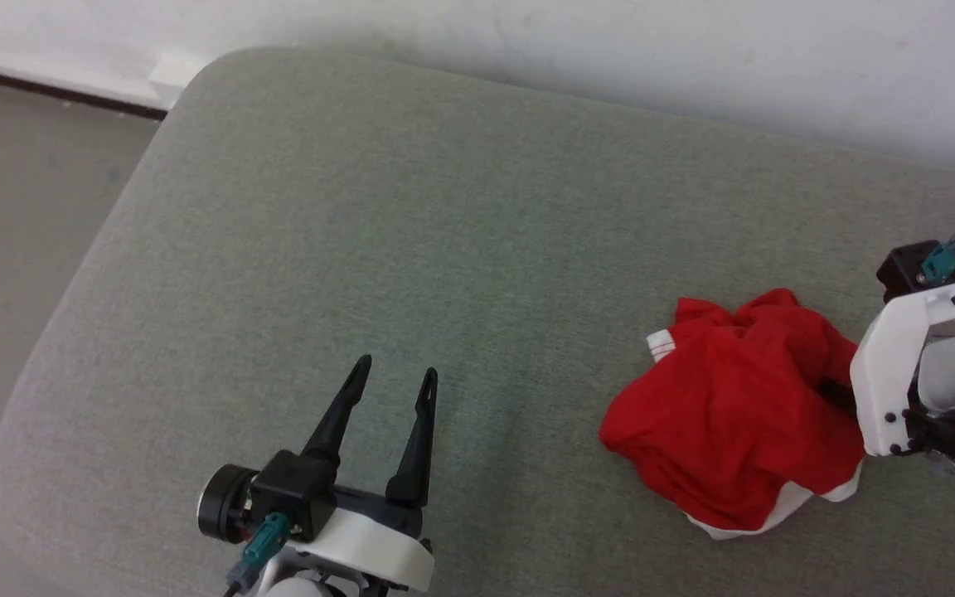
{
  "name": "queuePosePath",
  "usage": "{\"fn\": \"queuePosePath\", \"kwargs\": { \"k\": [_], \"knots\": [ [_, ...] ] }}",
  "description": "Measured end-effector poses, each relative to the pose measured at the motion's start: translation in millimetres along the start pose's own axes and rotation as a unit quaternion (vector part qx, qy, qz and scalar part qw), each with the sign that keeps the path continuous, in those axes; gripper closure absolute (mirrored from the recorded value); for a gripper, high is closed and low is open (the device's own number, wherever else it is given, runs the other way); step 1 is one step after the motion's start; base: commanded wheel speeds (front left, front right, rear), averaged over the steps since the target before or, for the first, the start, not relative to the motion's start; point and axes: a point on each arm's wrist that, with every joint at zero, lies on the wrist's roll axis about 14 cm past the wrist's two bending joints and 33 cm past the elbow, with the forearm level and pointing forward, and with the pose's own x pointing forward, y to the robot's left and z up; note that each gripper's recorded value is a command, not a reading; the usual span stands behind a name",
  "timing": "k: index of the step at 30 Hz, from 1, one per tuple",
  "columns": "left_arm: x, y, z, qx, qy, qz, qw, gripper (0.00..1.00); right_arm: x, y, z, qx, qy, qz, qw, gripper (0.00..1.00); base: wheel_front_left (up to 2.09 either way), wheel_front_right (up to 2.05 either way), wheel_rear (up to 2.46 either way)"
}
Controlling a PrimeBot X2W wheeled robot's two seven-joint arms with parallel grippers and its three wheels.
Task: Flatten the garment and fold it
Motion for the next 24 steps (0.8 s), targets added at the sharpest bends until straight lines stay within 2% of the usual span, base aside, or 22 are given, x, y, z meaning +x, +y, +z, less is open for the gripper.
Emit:
{"fn": "queuePosePath", "kwargs": {
  "k": [6, 7, 8, 15, 20, 24],
  "knots": [
    [-4.5, 12.9, -6.8, 0.004, 0.012, 0.023, 1.000, 0.00, 24.6, 2.6, -7.4, -0.037, 0.038, 0.000, 0.999, 0.00, 0.00, 0.00, 0.00],
    [-5.2, 14.7, -7.7, 0.005, 0.013, 0.026, 1.000, 0.00, 27.3, 2.7, -6.3, -0.035, 0.037, 0.001, 0.999, 0.20, 0.00, 0.00, 0.00],
    [-5.6, 15.9, -8.6, 0.005, 0.015, 0.029, 0.999, 0.00, 29.3, 3.3, -5.6, -0.030, 0.034, 0.004, 0.999, 1.00, 0.00, 0.00, 0.00],
    [-4.7, 7.7, -9.7, 0.002, 0.014, 0.014, 1.000, 0.00, 23.3, -5.2, 0.1, 0.009, -0.026, -0.001, 1.000, 1.00, 0.00, 0.00, 0.00],
    [-5.6, -2.4, -13.0, 0.000, 0.017, -0.007, 1.000, 0.00, -5.9, -49.8, -21.9, 0.052, -0.060, -0.057, 0.995, 1.00, 0.00, 0.00, 0.00],
    [-3.0, -15.6, -14.1, -0.005, 0.016, -0.031, 0.999, 0.00, -41.9, -89.6, -50.5, 0.094, -0.082, -0.117, 0.985, 1.00, 0.00, 0.00, 0.00]
  ]
}}
